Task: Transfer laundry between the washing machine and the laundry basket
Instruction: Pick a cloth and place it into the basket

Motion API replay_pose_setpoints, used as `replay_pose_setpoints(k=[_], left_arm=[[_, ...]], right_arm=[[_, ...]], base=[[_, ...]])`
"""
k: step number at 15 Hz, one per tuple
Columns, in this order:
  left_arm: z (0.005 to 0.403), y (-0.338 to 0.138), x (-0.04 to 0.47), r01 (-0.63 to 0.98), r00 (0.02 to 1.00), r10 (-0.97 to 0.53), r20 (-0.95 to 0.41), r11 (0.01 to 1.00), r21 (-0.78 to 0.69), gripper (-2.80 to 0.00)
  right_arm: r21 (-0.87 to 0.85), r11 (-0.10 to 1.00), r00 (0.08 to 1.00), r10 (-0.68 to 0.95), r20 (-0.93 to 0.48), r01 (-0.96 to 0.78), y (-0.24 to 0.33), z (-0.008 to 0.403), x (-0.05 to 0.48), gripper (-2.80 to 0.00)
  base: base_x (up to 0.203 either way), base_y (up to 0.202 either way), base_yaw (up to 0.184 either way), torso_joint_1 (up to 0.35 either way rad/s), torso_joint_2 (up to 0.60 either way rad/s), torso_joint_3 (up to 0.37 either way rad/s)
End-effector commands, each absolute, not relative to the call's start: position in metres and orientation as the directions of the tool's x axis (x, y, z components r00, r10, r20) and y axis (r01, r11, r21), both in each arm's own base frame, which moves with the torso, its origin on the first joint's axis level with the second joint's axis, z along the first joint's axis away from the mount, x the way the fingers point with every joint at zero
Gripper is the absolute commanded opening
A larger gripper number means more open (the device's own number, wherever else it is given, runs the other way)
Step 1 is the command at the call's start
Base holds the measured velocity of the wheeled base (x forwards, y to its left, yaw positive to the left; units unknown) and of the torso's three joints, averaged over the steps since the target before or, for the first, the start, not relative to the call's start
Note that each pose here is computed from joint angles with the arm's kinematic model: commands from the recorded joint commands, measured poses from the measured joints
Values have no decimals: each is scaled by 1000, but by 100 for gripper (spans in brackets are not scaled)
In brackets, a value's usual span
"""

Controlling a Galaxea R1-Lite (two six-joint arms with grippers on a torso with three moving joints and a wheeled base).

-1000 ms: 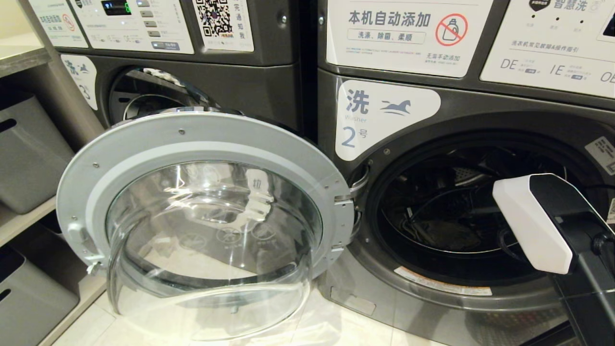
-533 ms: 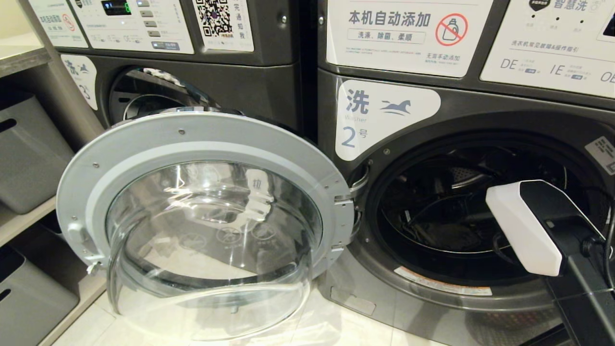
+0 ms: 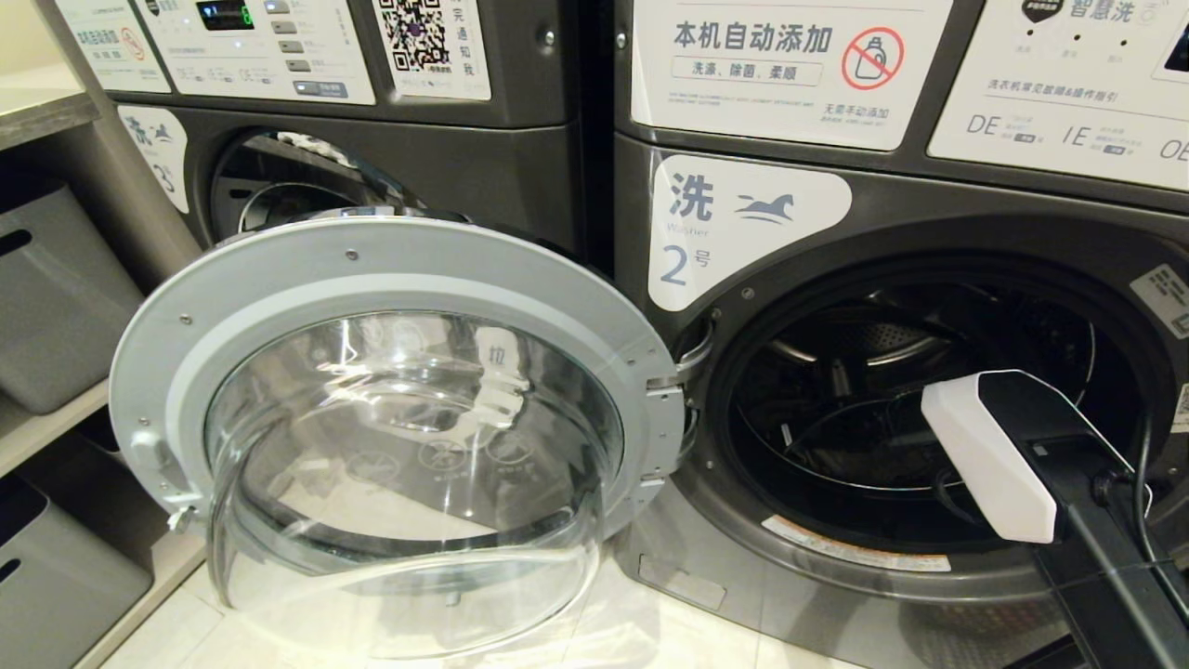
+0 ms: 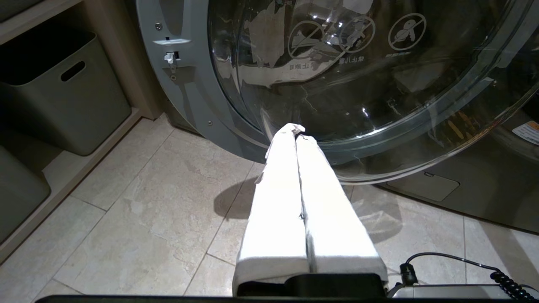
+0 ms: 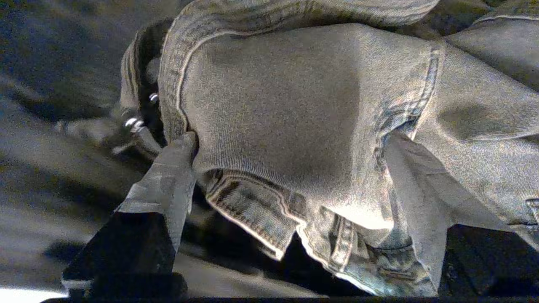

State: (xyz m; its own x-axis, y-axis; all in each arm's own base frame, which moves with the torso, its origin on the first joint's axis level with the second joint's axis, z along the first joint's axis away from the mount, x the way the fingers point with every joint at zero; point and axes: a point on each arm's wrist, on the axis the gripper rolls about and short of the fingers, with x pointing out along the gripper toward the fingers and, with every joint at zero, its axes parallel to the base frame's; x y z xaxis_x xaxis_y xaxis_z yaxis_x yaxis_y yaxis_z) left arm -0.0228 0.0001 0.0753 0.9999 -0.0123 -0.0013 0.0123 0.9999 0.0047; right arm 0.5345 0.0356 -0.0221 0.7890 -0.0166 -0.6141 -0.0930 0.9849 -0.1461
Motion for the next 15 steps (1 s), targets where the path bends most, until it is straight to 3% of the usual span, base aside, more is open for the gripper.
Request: replay_pose_setpoints(k=[1, 4, 5, 15], left_arm=[[75, 0, -23, 12, 1000, -12, -2, 1000, 5, -280], [75, 0, -23, 12, 1000, -12, -2, 1000, 5, -280], [75, 0, -23, 12, 1000, -12, -3, 1000, 5, -280], [75, 0, -23, 12, 1000, -12, -2, 1000, 5, -280]], right_arm=[[-161, 984, 798, -38, -601, -74, 36, -36, 536, 0], [-181, 983, 813, -73, -578, -40, 35, -36, 538, 0], [-182, 983, 814, -74, -576, -39, 35, -35, 538, -280], [-179, 983, 814, -74, -576, -37, 35, -35, 538, -280]], base=[[0, 0, 0, 0, 0, 0], [0, 0, 0, 0, 0, 0], [0, 0, 0, 0, 0, 0], [0, 0, 0, 0, 0, 0]])
